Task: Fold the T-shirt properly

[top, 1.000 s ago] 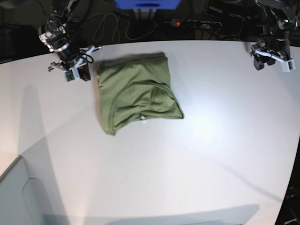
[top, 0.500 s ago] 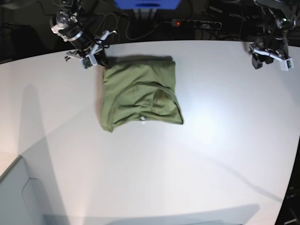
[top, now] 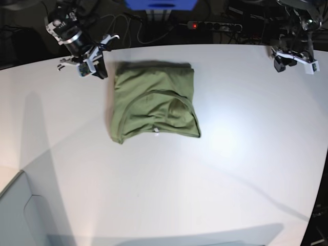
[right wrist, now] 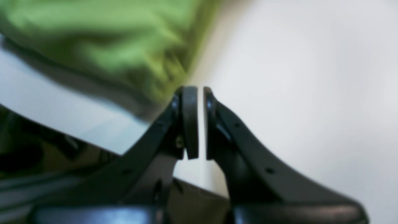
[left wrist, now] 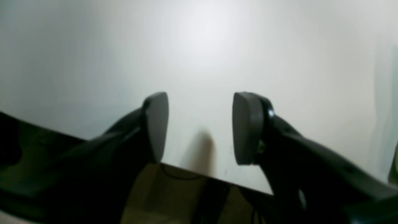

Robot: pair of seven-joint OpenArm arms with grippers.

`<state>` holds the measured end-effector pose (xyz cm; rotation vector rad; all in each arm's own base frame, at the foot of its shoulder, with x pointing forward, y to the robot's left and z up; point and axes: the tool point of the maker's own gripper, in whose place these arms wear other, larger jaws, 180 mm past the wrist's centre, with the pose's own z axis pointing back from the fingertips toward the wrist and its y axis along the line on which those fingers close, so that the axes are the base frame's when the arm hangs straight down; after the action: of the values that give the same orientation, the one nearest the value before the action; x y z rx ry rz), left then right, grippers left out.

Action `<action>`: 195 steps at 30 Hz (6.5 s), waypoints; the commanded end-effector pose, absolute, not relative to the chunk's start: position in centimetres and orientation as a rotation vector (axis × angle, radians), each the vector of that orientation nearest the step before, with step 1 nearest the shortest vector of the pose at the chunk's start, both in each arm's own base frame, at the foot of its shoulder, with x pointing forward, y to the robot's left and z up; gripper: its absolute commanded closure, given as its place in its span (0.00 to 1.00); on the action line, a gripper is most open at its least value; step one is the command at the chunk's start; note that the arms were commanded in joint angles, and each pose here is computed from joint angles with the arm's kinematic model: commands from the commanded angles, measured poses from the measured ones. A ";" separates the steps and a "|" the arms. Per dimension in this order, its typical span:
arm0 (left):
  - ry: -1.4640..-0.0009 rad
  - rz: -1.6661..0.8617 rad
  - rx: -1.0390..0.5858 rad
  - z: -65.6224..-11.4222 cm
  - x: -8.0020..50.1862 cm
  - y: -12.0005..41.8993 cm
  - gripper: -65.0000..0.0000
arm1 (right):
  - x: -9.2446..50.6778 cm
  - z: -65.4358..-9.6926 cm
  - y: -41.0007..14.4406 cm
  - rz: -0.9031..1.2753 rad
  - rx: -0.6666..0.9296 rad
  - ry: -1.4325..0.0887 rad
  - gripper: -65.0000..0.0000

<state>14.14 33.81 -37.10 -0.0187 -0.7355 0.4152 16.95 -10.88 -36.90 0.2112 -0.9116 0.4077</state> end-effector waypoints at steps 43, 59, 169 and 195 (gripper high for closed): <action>-0.748 0.400 0.006 -36.4 13.9 34.4 0.51 | 18.7 -35.8 3.1 0.507 0.640 -1.041 1.00; -0.747 0.404 0.007 -36.4 13.8 34.4 0.51 | 19.2 -34.3 3.2 0.563 0.617 -1.080 0.99; -0.739 0.392 0.020 -36.2 13.6 34.7 0.51 | 32.8 -31.5 12.0 0.832 0.344 -0.946 0.55; -0.735 0.396 0.017 -36.4 13.5 34.7 0.51 | 30.3 -35.5 14.1 0.918 0.367 -0.823 0.86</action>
<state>13.14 34.20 -37.28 0.0027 -0.7052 0.4032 29.36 13.22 -37.37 0.3452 -0.7594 0.9320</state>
